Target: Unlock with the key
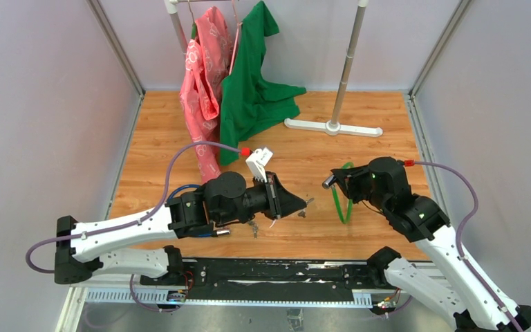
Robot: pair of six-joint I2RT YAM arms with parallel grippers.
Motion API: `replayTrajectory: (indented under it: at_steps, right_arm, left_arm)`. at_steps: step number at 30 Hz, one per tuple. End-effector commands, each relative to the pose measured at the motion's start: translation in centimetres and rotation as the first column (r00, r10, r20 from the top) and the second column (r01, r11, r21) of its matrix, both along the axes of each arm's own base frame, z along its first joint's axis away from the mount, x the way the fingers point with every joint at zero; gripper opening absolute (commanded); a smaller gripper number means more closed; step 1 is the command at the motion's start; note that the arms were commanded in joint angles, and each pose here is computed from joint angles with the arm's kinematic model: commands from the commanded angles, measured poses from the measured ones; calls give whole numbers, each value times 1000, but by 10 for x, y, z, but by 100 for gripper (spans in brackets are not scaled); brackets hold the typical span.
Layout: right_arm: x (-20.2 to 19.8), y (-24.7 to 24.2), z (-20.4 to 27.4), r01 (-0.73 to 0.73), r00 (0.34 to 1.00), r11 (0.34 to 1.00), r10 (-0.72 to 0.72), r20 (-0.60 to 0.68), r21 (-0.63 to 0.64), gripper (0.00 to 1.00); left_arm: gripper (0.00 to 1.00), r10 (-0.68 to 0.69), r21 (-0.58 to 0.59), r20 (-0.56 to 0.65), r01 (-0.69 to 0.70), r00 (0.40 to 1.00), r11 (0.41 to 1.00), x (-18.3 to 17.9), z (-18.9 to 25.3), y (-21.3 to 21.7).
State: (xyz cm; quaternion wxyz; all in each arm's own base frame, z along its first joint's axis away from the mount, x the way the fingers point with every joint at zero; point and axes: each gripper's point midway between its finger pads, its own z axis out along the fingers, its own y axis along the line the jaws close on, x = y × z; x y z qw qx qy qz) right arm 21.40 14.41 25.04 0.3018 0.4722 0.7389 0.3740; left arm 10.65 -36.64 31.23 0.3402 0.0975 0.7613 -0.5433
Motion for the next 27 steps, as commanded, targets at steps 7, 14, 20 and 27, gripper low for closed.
replayTrajectory:
  at_steps: [7,14,20,27]
  right_arm:
    - [22,-1,33,96,984,985,-116,136,140,0]
    - [17,-4,47,116,984,984,-133,120,137,0]
    - [15,-4,51,114,983,982,-134,127,151,0]
    - [13,-3,48,102,983,980,-125,134,170,0]
  left_arm:
    - [0,15,-136,-85,-26,996,990,13,17,-17]
    - [0,59,-111,-92,-69,994,991,32,5,-24]
    - [0,57,-117,-84,-67,995,991,44,-1,-32]
    - [0,44,-149,-51,-51,998,987,48,5,-35]
